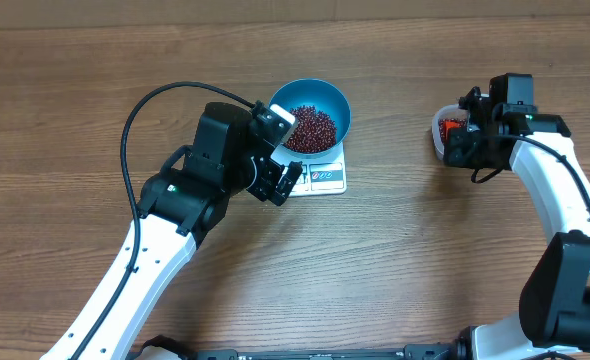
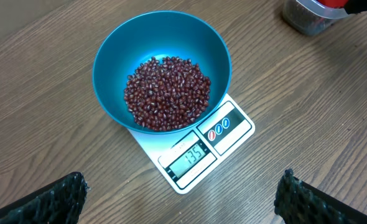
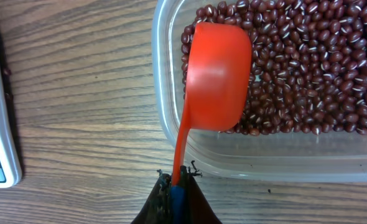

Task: Scoop item into bowl and weigh 150g on scale
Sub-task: 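Dip the red scoop into the beans and scoop with the right gripper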

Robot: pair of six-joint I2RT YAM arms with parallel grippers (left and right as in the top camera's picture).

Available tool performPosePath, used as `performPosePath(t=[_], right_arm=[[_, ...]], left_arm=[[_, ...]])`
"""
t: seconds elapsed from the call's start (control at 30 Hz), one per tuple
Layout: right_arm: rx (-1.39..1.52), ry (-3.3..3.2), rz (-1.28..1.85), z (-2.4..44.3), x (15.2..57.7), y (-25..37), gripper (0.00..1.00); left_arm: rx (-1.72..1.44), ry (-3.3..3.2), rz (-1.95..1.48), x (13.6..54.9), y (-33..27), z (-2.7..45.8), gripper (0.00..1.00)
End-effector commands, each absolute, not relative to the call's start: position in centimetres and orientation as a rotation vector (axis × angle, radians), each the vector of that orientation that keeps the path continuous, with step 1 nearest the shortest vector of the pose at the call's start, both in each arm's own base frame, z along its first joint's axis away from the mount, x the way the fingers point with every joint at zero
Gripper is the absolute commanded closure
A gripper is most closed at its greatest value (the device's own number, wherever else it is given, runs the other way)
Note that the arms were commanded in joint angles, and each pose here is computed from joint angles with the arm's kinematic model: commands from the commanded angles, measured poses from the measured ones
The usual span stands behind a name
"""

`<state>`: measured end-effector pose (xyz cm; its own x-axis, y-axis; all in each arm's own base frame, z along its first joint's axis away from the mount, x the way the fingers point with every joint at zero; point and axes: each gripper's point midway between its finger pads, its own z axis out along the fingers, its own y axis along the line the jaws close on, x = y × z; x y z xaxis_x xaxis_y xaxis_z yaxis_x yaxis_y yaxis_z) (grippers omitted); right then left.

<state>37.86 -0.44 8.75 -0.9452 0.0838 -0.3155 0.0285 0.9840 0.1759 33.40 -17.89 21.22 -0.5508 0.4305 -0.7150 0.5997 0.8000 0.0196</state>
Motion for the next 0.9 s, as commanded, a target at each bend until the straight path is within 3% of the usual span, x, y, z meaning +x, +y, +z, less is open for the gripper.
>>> performPosePath(t=[0.0,0.87], right_arm=[[0.081,2.786,0.378,8.7,37.9,0.7,0.96],[0.397,2.451,0.95,13.3,38.0,-5.5,0.96]], left_arm=[[0.776,2.208,-0.3,33.2,-17.9,22.0,0.0],[0.776,2.211,-0.3,33.1,-17.9,21.9,0.0]])
